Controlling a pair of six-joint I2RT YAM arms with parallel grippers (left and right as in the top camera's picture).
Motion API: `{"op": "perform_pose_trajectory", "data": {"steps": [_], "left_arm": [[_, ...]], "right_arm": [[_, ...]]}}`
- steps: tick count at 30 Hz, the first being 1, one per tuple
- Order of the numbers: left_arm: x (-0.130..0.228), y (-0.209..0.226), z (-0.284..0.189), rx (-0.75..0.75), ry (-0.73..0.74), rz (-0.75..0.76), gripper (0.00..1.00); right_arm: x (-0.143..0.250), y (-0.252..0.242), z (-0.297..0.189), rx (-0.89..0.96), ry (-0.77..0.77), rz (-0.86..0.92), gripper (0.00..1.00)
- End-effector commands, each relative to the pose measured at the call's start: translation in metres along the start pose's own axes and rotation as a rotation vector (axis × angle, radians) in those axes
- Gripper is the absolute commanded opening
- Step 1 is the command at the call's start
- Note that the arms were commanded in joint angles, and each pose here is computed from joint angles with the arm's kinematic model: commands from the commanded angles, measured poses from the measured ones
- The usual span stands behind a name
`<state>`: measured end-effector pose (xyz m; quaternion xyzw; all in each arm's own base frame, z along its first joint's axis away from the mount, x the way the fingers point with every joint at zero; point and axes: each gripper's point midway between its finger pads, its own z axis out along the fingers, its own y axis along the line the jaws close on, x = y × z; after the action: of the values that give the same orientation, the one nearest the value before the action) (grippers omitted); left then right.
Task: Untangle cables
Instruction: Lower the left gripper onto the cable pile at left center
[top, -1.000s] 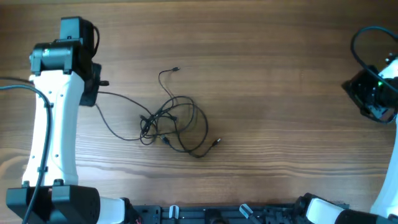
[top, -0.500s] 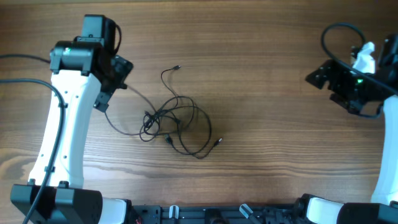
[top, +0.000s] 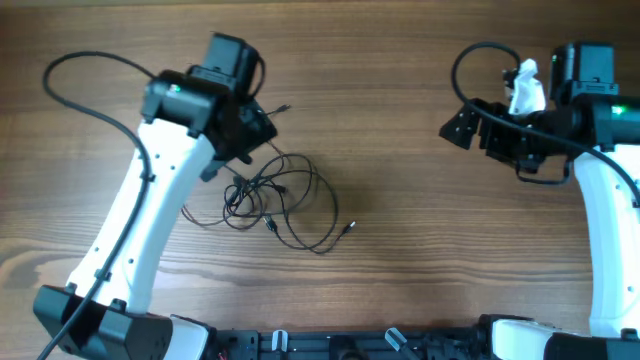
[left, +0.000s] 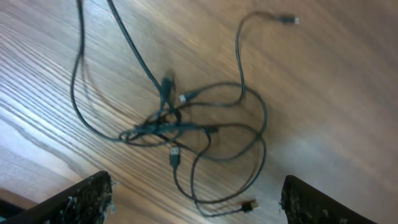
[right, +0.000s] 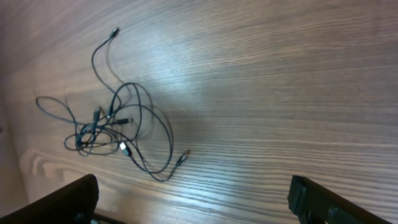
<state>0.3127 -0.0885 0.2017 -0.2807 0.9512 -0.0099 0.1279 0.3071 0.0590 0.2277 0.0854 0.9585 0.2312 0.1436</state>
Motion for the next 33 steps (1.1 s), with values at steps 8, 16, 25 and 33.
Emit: {"op": "perform_pose_trajectory", "data": {"steps": [8, 16, 25, 33], "left_arm": [[0.028, 0.046, 0.067, -0.213, 0.046, 0.055, 0.76], [0.037, 0.07, 0.088, -0.27, 0.082, -0.031, 0.73], [0.036, 0.073, 0.092, -0.268, 0.089, -0.002, 0.6], [0.033, 0.069, 0.094, -0.25, 0.076, 0.0, 0.63]], "right_arm": [[0.006, 0.021, 0.01, -0.031, 0.025, -0.082, 1.0], [0.002, 0.022, 0.01, -0.035, 0.009, -0.09, 1.0], [-0.003, 0.023, 0.01, -0.039, -0.009, -0.099, 1.0], [-0.002, 0.024, 0.01, -0.04, -0.007, -0.102, 1.0]]}}
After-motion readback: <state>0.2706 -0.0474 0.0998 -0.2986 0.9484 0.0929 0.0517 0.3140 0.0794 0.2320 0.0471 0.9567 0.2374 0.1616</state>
